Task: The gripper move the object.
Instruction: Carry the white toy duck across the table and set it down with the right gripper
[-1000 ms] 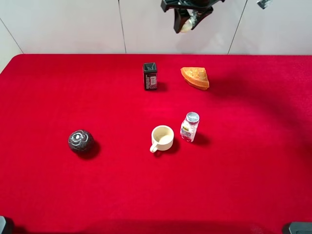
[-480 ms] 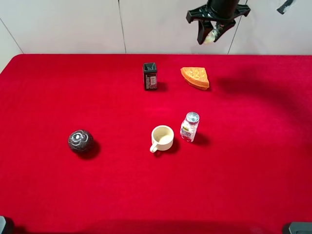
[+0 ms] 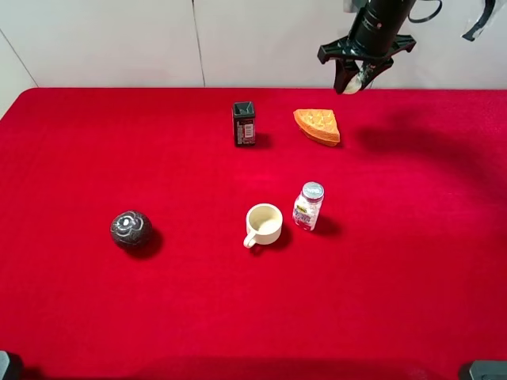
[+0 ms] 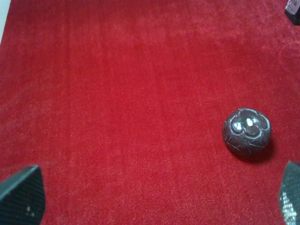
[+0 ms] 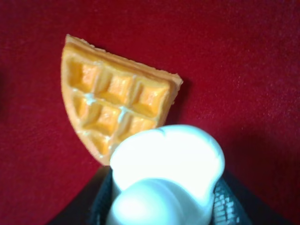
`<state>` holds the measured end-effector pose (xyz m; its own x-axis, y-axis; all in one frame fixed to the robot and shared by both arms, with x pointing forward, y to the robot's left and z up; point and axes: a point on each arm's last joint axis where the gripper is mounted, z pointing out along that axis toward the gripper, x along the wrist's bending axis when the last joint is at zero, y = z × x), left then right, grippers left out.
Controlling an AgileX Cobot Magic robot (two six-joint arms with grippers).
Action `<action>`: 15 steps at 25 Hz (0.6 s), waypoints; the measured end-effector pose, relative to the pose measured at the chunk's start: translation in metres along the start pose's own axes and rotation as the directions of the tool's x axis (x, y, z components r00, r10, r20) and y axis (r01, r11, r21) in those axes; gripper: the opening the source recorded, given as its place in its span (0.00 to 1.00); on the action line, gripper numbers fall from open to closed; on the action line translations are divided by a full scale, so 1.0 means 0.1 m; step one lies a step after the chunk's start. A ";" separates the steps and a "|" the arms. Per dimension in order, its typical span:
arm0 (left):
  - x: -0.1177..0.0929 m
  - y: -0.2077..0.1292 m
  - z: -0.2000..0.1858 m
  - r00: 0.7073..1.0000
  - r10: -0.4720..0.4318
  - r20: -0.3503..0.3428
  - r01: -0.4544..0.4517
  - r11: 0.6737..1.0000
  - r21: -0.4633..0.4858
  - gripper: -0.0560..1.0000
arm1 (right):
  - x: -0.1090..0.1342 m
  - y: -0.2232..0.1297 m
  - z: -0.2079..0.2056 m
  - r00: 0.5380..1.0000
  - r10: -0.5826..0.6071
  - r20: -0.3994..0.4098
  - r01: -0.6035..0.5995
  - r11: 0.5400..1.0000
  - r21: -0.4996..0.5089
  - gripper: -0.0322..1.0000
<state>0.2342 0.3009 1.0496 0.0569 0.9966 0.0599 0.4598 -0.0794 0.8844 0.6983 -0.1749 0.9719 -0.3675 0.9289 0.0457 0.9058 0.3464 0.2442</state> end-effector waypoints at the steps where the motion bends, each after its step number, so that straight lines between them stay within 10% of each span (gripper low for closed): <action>1: 0.00 0.00 0.00 1.000 0.000 0.000 0.000 1.000 0.000 1.00 | -0.02 -0.01 0.02 1.000 0.001 0.002 -0.001 1.000 -0.008 0.34; 15: 0.00 0.00 0.00 1.000 0.000 0.000 0.000 1.000 0.000 1.00 | -0.36 -0.16 0.26 1.000 0.010 0.003 -0.010 0.999 -0.031 0.34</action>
<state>0.2342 0.3009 1.0496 0.0569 0.9966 0.0599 0.4598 -0.0794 0.8844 0.7021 -0.2104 0.9413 -0.3576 0.9328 0.0457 0.9024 0.3326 0.2738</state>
